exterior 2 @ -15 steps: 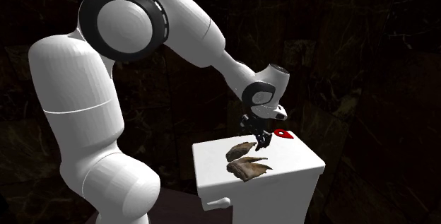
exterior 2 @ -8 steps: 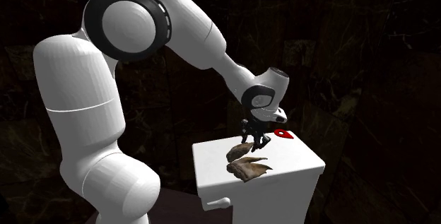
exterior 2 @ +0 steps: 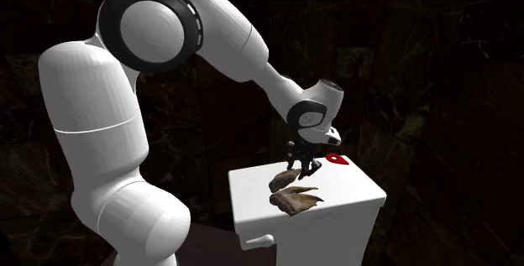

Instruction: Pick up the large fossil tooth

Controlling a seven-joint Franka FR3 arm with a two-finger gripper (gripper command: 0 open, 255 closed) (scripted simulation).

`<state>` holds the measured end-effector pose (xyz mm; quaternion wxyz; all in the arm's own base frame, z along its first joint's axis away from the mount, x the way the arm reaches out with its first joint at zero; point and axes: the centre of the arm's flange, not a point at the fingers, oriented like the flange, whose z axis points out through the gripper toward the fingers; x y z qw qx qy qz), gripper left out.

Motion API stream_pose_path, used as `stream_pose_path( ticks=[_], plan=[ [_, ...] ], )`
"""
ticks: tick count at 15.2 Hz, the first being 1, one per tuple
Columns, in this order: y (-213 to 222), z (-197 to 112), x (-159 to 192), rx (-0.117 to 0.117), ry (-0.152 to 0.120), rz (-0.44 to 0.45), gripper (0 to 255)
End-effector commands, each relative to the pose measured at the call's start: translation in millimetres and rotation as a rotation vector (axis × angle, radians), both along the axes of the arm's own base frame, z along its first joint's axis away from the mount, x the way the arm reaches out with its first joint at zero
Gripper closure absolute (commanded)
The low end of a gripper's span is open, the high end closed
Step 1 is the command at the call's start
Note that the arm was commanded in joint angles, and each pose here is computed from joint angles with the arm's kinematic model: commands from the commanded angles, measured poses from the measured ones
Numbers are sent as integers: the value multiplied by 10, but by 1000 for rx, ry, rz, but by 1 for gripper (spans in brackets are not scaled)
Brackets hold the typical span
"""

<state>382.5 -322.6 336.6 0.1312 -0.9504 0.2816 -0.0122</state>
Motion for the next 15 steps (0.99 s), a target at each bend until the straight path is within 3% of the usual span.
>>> stream_pose_path(
  ticks=[1,15],
  plan=[
    [4,64,-2,1,5,1,255],
    [4,758,-2,1,5,1,255]
  ],
)
